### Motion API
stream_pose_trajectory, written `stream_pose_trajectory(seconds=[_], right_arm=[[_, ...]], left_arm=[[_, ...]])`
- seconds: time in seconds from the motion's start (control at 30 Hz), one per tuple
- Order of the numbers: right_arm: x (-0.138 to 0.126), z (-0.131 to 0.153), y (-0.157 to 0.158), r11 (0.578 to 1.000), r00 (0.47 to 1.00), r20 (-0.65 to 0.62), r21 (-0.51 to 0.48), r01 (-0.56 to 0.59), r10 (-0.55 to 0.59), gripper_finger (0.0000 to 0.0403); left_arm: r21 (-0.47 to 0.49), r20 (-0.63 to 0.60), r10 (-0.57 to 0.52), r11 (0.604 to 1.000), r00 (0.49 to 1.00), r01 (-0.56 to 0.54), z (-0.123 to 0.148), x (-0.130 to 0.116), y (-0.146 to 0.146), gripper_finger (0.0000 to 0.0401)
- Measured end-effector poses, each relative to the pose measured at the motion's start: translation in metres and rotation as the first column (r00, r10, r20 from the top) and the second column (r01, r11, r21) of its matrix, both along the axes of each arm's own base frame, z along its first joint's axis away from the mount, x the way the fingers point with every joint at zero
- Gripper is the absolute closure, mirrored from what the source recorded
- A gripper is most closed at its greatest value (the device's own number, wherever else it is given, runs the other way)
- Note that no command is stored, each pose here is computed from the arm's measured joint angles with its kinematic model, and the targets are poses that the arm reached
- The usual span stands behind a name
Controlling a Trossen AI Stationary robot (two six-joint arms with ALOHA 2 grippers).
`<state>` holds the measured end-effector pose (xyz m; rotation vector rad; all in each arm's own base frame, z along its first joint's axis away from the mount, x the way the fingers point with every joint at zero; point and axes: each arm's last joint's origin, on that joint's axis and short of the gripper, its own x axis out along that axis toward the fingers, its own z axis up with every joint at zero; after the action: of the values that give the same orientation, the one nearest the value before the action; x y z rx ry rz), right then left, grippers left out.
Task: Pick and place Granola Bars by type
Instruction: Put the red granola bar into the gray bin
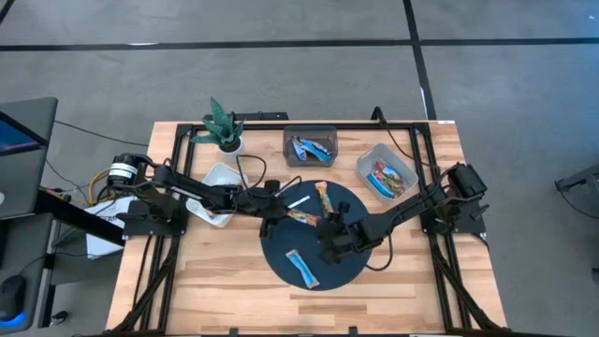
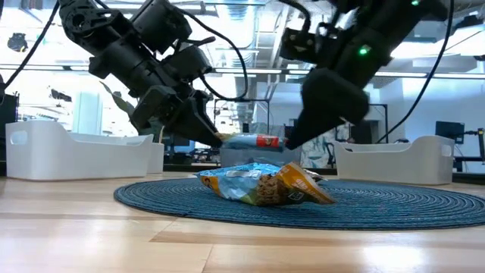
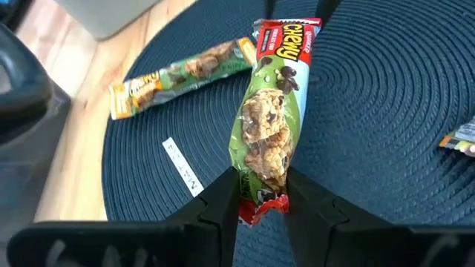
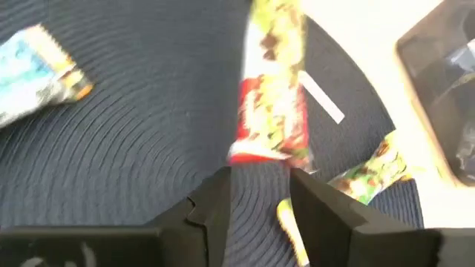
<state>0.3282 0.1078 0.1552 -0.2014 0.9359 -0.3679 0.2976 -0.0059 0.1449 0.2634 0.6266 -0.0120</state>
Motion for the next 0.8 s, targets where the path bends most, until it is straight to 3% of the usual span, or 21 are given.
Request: stream_pose_trajectory(seconds=[0.37, 0.57, 0.67, 0.8], right_arm=[[0.021, 0.004, -0.02, 0.985, 0.993, 0.065, 0.136, -0.103, 0.095, 0.014], [0.026, 0.006, -0.031, 0.985, 0.993, 0.101, 0.152, -0.083, 0.068, 0.0132], [0.032, 0.009, -0.032, 0.971, 0.983, 0.154, 0.201, -0.128, 0.098, 0.0132], [0.036, 0.012, -0.031, 0.95, 0.969, 0.194, 0.239, -0.2, 0.155, 0.0132]], left_arm=[[-0.011, -0.019, 0.011, 1.0, 1.0, -0.011, -0.002, -0.001, 0.0, 0.0247], [-0.027, -0.021, 0.023, 0.999, 1.0, -0.023, -0.002, -0.001, 0.0, 0.0222], [-0.028, -0.036, 0.019, 0.999, 0.999, -0.02, -0.003, -0.002, 0.0, 0.0221], [-0.048, -0.114, -0.1, 0.994, 0.988, 0.095, -0.009, -0.007, -0.003, 0.0222]])
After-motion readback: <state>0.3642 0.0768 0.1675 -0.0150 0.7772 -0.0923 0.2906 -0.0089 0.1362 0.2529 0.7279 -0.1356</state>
